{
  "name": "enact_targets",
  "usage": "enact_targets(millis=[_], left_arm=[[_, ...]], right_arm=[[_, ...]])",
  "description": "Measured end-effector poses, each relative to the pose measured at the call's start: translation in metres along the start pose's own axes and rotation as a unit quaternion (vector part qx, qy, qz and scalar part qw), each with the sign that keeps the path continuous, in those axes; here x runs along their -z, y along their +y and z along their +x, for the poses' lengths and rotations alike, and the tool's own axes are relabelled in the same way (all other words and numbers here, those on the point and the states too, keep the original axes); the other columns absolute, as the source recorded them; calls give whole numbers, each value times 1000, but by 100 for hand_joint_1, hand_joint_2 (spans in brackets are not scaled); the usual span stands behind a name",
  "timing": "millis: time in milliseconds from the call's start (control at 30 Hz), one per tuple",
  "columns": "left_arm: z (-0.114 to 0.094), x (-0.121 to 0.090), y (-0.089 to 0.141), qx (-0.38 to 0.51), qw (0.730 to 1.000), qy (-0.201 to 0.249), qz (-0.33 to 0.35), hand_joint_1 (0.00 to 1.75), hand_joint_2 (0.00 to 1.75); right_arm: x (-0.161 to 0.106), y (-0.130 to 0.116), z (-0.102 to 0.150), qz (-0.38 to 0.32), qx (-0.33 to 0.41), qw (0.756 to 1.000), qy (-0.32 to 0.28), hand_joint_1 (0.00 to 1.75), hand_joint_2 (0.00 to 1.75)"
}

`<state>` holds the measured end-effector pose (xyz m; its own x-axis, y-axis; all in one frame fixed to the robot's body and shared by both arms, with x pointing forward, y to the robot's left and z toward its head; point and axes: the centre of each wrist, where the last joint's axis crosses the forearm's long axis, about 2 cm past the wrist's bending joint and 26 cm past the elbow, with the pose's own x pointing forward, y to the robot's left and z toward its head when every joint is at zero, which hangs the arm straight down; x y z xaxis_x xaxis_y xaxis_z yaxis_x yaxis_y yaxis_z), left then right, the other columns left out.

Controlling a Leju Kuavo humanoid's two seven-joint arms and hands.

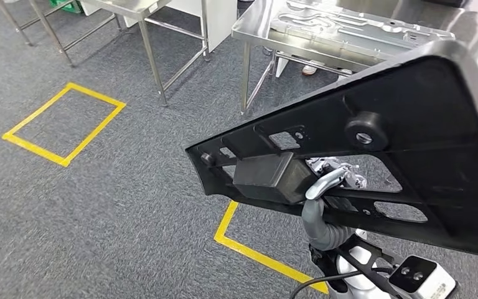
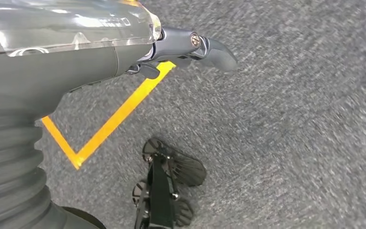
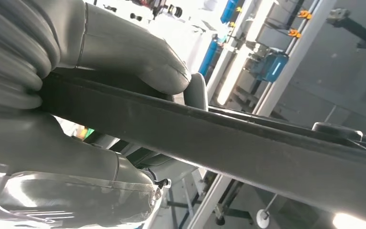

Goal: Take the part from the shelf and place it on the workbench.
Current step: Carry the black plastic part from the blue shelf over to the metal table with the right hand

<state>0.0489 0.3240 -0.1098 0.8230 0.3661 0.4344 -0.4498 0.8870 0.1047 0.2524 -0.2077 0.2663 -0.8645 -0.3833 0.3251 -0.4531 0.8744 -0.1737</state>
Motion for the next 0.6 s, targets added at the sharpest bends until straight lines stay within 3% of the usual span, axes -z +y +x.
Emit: enact_targets(millis=[600], left_arm=[[0, 0, -3, 3, 1000, -5, -21, 0, 175]], right_arm=[[-5, -1, 4, -2, -5, 1000, 5, 175, 175]])
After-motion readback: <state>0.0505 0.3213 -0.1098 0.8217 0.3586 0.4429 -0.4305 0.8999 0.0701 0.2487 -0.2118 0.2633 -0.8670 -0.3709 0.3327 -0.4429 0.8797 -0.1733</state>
